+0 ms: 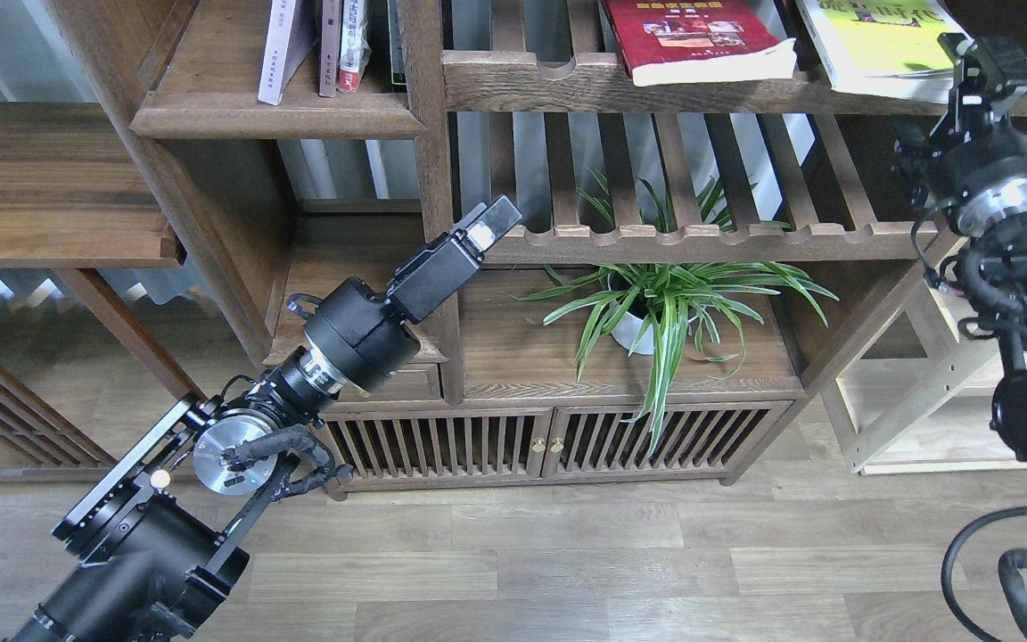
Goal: Organize books on shelf
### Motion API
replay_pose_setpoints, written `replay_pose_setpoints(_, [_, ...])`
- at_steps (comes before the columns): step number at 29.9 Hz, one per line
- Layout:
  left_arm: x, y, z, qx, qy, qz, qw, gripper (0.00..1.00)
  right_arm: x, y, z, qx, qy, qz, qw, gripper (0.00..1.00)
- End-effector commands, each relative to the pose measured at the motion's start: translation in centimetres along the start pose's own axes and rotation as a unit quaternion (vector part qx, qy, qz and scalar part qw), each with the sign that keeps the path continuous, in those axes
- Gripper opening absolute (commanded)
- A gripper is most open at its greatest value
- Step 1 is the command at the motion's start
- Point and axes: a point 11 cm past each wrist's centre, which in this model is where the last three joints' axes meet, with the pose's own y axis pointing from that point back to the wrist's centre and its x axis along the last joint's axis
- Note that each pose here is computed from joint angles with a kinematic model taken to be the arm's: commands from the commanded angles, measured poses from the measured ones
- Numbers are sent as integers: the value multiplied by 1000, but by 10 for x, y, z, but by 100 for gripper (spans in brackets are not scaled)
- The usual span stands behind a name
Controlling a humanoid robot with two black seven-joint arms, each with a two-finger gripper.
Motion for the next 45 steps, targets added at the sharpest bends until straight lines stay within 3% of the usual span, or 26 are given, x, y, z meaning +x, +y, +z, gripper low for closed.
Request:
replay_pose_setpoints(1, [0,0,0,0,0,0,1000,99,-10,-8,-2,4,-4,3,1000,77])
replay_pose_setpoints(5, [-1,1,0,-1,0,0,1000,99,-9,-10,-3,8,-5,6,1000,65])
replay_pose_setpoints(22, [-1,2,0,-2,1,-1,1000,99,-2,-11,-1,7,-1,12,1000,39])
replay_pose_setpoints(35, [-3,1,0,-2,1,-3,1000,99,2,-13,0,16,-16,-12,1000,6])
replay_pose_setpoints(45, [-2,1,0,-3,2,-3,1000,99,-3,-12,-8,34,-37,-37,998,5])
